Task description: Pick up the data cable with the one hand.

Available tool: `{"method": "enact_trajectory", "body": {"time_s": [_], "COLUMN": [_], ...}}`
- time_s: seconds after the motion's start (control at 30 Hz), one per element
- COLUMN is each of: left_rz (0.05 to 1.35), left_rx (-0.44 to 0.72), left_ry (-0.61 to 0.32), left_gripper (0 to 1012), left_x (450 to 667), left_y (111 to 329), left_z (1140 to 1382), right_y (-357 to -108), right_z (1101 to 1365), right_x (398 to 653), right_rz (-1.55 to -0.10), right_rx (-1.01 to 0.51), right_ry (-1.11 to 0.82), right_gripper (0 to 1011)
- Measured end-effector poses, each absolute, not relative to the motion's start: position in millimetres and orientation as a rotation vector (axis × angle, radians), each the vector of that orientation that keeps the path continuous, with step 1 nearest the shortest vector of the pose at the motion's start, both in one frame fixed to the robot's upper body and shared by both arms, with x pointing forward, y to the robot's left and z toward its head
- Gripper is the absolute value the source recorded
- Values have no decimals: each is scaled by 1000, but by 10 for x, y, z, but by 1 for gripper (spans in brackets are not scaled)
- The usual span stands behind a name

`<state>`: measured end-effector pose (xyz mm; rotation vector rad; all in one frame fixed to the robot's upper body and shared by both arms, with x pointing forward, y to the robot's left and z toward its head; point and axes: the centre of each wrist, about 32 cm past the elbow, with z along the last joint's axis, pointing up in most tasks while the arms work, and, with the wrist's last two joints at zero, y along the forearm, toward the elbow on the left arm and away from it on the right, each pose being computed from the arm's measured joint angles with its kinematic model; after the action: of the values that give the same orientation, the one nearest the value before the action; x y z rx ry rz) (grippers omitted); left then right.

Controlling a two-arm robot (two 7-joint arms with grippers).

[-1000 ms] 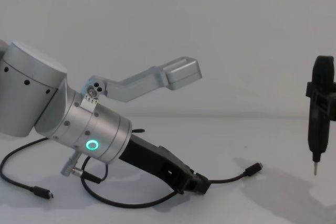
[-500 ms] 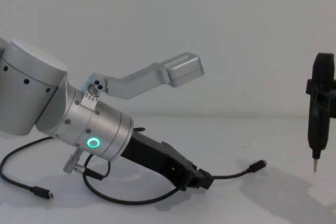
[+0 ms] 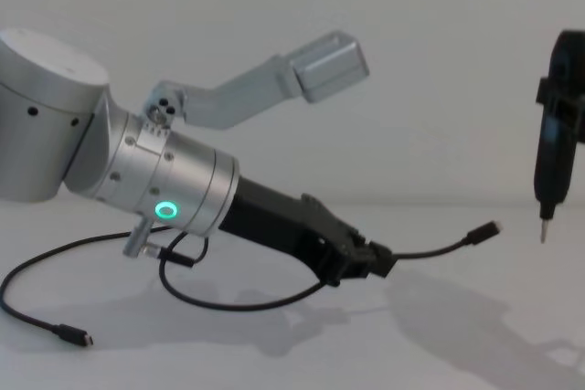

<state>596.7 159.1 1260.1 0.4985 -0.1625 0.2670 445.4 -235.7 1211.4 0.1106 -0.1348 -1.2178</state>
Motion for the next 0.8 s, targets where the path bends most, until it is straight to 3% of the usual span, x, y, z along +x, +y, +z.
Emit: {"method": "enact_trajectory", "body": {"time_s": [0.33, 0.8], "left_rz": [240, 226], "left_rx": [455, 434], "left_ry": [-244, -284], "left_gripper": [42, 42], "left_x": [5943, 5931], "left_y": [1588, 1587], "left_z": [12727, 12787], "right_y": [-2373, -2408], "right_z": [12229, 12328], "right_x": [4502, 4577], "right_rz": [-1204, -1189], "right_rx": [157, 193], "right_ry": [-158, -186], "right_gripper": [275, 275]}}
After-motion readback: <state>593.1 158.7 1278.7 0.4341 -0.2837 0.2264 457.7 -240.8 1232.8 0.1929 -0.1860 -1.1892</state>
